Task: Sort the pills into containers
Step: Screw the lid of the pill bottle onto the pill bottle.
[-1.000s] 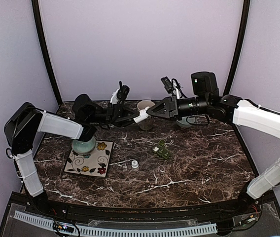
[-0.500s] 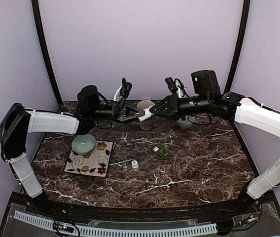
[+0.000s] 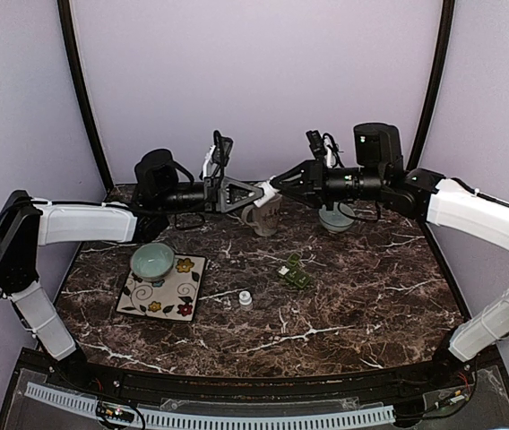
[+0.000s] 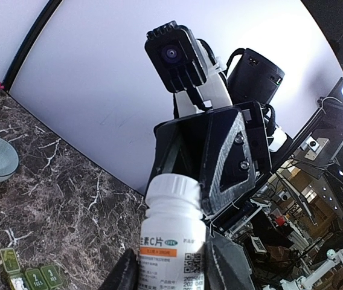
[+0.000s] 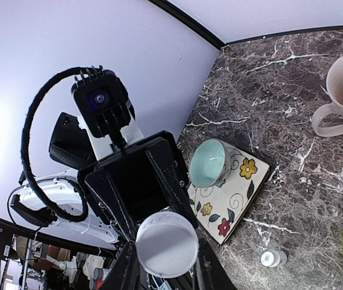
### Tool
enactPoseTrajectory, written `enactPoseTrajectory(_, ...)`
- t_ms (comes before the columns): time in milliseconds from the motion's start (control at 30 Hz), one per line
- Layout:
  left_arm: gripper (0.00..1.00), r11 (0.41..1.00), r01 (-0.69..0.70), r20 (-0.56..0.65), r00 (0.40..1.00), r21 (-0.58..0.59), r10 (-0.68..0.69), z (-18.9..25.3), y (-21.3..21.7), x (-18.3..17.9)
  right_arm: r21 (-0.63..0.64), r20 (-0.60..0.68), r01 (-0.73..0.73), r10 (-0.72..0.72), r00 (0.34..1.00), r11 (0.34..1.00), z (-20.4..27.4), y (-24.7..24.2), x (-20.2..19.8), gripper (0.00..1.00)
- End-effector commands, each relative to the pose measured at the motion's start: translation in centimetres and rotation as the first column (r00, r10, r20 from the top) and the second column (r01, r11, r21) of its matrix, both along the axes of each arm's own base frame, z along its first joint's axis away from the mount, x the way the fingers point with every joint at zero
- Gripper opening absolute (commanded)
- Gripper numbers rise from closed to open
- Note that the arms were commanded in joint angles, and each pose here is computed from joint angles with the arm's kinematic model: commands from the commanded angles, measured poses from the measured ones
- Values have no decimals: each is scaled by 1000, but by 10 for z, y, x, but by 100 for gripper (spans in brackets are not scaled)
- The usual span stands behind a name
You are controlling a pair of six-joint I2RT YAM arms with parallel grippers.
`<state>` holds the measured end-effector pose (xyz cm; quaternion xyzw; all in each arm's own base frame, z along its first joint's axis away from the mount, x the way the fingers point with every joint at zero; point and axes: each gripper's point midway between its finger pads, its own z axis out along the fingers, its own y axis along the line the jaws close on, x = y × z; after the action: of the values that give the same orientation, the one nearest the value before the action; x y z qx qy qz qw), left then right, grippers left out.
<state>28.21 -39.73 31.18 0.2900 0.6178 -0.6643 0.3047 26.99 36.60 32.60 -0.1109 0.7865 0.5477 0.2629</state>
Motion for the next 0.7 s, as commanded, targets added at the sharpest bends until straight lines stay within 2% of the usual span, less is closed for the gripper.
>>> enactPoseTrajectory(0, 9, 988, 112, 155, 983, -111, -94, 47, -14, -47, 72, 0, -203, 204, 979, 976, 7, 32, -36, 4)
enactPoseTrajectory(333, 9, 965, 234, 87, 970, -114, -225, 46, -8, -62, 41, 77, -266, 262, 962, 963, 14, 20, -49, 4)
enactPoseTrajectory(667, 9, 953, 293, 38, 956, -81, -291, 39, 3, -64, -40, 109, -323, 326, 939, 945, 11, 10, -62, 4)
